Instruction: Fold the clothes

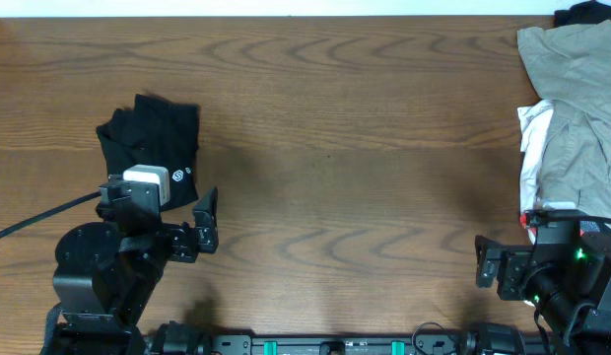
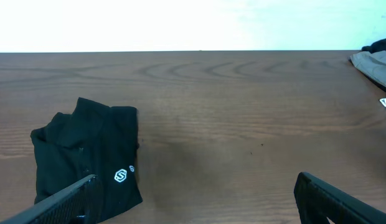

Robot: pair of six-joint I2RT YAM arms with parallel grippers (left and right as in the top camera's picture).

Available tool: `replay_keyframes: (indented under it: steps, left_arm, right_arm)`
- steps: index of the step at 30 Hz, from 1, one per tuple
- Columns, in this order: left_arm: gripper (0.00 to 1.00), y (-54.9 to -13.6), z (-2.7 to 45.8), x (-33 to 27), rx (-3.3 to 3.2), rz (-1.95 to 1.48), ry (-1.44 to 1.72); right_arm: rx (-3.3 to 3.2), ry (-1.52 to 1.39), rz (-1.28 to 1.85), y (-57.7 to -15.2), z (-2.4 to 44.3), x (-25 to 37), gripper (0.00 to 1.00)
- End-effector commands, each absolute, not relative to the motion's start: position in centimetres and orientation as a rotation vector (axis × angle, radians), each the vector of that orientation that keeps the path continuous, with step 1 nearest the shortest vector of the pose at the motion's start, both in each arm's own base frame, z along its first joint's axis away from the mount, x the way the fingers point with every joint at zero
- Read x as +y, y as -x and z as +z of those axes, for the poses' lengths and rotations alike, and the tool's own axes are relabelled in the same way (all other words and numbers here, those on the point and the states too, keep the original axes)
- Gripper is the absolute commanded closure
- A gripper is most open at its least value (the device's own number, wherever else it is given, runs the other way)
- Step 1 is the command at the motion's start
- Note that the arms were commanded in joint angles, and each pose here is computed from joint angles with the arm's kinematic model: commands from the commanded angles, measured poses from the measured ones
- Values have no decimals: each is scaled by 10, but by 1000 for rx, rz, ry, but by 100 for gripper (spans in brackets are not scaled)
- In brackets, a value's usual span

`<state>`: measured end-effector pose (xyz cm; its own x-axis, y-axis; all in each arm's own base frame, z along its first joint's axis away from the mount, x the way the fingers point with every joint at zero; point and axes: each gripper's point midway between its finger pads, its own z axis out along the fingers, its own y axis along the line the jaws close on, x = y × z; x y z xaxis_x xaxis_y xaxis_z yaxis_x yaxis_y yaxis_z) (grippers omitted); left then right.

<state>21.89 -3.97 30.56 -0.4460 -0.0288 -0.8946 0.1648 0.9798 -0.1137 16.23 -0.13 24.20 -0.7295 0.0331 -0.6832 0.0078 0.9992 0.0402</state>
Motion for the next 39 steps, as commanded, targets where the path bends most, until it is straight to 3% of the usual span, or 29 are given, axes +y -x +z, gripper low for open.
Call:
replay_keyframes:
  steps: [1, 10, 21, 39]
  left_arm:
    - [2, -219, 304, -38, 2022, -202, -103]
    - [2, -219, 304, -38, 2022, -202, -103]
    - [2, -219, 304, -38, 2022, -202, -103]
    - [2, -219, 304, -38, 2022, -202, -103]
  right_arm:
    - [2358, -12, 39, -165, 245, -1, 1]
    - [1982, 39, 19, -193, 282, 2, 1]
    - [1536, 113, 14, -218, 293, 12, 1]
    - [1462, 97, -17, -245, 201, 8, 1]
